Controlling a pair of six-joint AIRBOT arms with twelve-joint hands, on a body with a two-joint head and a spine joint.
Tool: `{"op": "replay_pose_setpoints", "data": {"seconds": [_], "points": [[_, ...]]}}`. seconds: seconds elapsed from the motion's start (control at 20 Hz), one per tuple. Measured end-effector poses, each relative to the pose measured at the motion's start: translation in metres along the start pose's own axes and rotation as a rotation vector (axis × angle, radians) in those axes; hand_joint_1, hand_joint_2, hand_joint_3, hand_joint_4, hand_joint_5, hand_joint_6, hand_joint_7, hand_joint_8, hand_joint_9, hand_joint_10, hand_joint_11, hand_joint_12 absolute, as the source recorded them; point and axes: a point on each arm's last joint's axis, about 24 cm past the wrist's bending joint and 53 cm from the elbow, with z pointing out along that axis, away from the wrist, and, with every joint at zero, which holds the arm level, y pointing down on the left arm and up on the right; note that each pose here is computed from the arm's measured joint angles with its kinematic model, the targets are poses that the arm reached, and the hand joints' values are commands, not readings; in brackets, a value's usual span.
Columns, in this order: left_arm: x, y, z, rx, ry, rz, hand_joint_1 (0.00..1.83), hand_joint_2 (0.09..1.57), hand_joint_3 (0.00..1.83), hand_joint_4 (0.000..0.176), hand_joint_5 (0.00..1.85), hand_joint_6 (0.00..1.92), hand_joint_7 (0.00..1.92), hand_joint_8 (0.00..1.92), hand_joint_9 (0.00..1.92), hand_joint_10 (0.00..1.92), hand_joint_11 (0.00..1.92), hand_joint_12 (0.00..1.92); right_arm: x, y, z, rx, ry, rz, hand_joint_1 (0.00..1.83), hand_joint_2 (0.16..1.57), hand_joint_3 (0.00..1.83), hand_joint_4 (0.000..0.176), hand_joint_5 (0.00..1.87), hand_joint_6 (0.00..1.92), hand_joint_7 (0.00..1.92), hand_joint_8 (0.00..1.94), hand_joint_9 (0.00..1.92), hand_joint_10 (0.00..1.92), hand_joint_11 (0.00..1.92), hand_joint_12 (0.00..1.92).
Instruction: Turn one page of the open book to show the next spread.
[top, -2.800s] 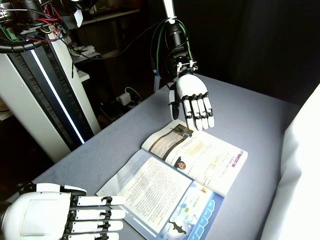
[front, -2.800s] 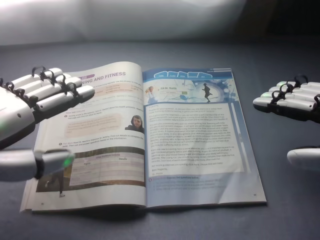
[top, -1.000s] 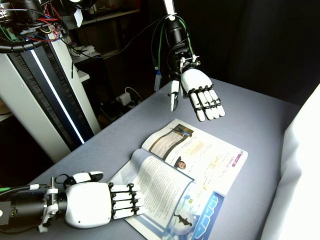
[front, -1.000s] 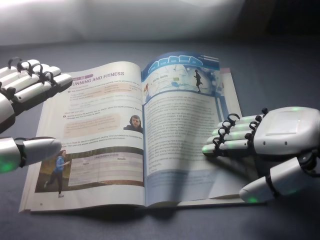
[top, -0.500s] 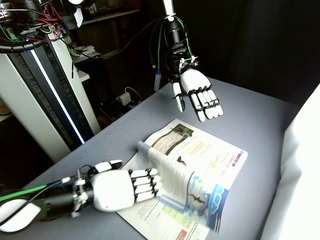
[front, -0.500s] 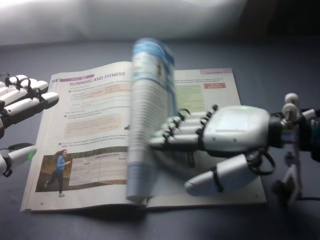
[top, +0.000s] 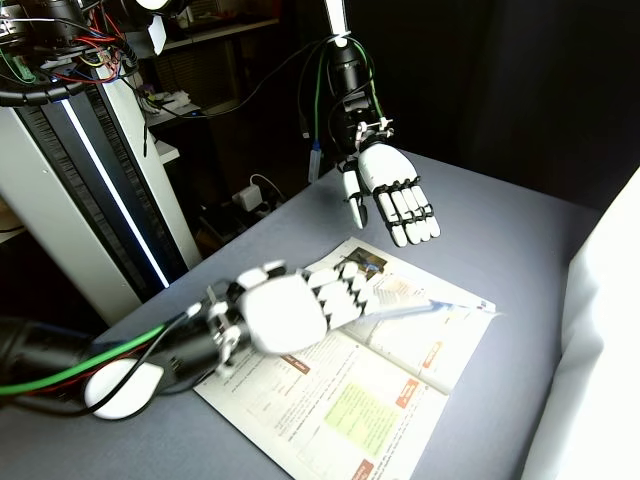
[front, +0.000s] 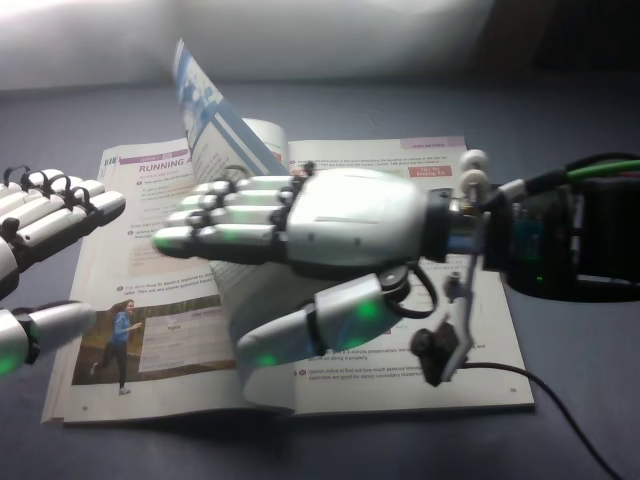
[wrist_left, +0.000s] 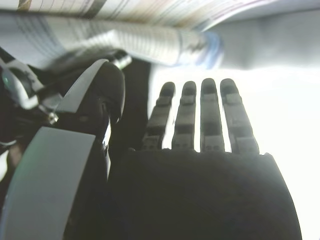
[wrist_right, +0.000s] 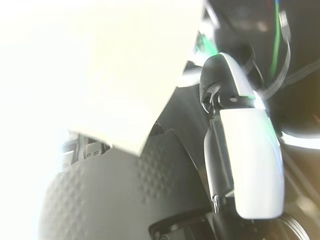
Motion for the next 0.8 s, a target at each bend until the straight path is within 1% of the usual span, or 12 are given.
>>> {"op": "replay_pose_setpoints", "data": {"seconds": [0.05,0.1,0.15,0.2,0.25,0.3,0.4,0.45,0.5,0.55,0.6,0.8], "points": [[0.0,0.0,0.0,-0.002,-0.001,-0.004,0.0,1.39,0.01,0.0,0.14,0.01,0.19,0.03,0.31,0.03,0.31,0.35,-0.001,0.007,0.005,-0.023,-0.003,-0.002,0.0,1.19,0.0,0.0,0.0,0.0,0.0,0.0,0.0,0.0,0.0,0.0],[0.001,-0.001,0.001,0.006,0.001,-0.002,0.0,1.46,0.02,0.0,0.15,0.01,0.06,0.01,0.06,0.01,0.06,0.07,-0.006,0.02,0.011,-0.066,-0.011,-0.013,0.0,1.19,0.0,0.0,0.0,0.0,0.0,0.0,0.0,0.0,0.0,0.0],[0.001,0.0,0.001,0.006,0.0,-0.004,0.0,1.55,0.08,0.0,0.14,0.0,0.06,0.01,0.01,0.0,0.01,0.01,-0.01,0.026,0.012,-0.085,-0.017,-0.018,0.0,1.18,0.0,0.0,0.0,0.0,0.0,0.0,0.0,0.0,0.0,0.0],[0.003,0.002,0.001,0.0,0.006,-0.007,0.0,1.57,0.09,0.0,0.14,0.0,0.06,0.01,0.0,0.0,0.0,0.0,-0.019,0.037,0.016,-0.122,-0.038,-0.02,0.0,1.19,0.0,0.0,0.0,0.0,0.0,0.0,0.0,0.0,0.0,0.0],[0.003,0.002,0.001,0.0,0.006,-0.008,0.0,1.57,0.09,0.0,0.14,0.0,0.06,0.01,0.0,0.0,0.0,0.0,-0.022,0.042,0.017,-0.138,-0.044,-0.022,0.0,1.19,0.0,0.0,0.0,0.0,0.0,0.0,0.0,0.0,0.0,0.0],[0.002,0.001,0.001,0.005,0.002,-0.006,0.0,1.57,0.09,0.0,0.14,0.0,0.06,0.01,0.0,0.0,0.0,0.0,-0.026,0.051,0.019,-0.164,-0.05,-0.027,0.0,1.21,0.0,0.0,0.0,0.0,0.0,0.0,0.0,0.0,0.0,0.0],[0.002,0.001,0.001,0.003,-0.001,-0.007,0.0,1.57,0.09,0.0,0.14,0.0,0.06,0.01,0.0,0.0,0.0,0.0,-0.026,0.069,0.022,-0.212,-0.039,-0.055,0.0,1.2,0.0,0.0,0.0,0.0,0.0,0.0,0.0,0.0,0.0,0.0],[0.001,0.001,0.001,0.004,-0.001,-0.007,0.0,1.57,0.09,0.0,0.14,0.0,0.06,0.01,0.0,0.0,0.0,0.0,-0.026,0.082,0.022,-0.245,-0.034,-0.067,0.0,1.2,0.0,0.0,0.0,0.0,0.0,0.0,0.0,0.0,0.0,0.0],[0.001,0.0,0.001,0.007,-0.005,-0.007,0.0,1.57,0.09,0.0,0.14,0.0,0.06,0.01,0.0,0.0,0.0,0.0,-0.029,0.095,0.018,-0.287,-0.042,-0.066,0.0,1.2,0.0,0.0,0.0,0.0,0.0,0.0,0.0,0.0,0.0,0.0],[0.0,0.001,0.001,0.006,-0.005,-0.007,0.0,1.57,0.09,0.0,0.14,0.0,0.06,0.01,0.0,0.0,0.0,0.0,-0.032,0.101,0.01,-0.308,-0.045,-0.074,0.0,1.2,0.0,0.0,0.0,0.0,0.0,0.0,0.0,0.0,0.0,0.0],[0.0,0.001,0.001,0.004,-0.007,-0.008,0.0,1.57,0.09,0.0,0.14,0.0,0.06,0.01,0.0,0.0,0.0,0.0,-0.035,0.103,0.003,-0.311,-0.049,-0.081,0.0,1.2,0.0,0.0,0.0,0.0,0.0,0.0,0.0,0.0,0.0,0.0],[-0.007,-0.003,-0.001,0.006,-0.026,-0.012,0.0,1.57,0.09,0.0,0.14,0.0,0.06,0.01,0.0,0.0,0.0,0.0,-0.053,0.1,-0.026,-0.274,-0.072,-0.104,0.0,1.2,0.0,0.0,0.0,0.0,0.0,0.0,0.0,0.0,0.0,0.0]]}}
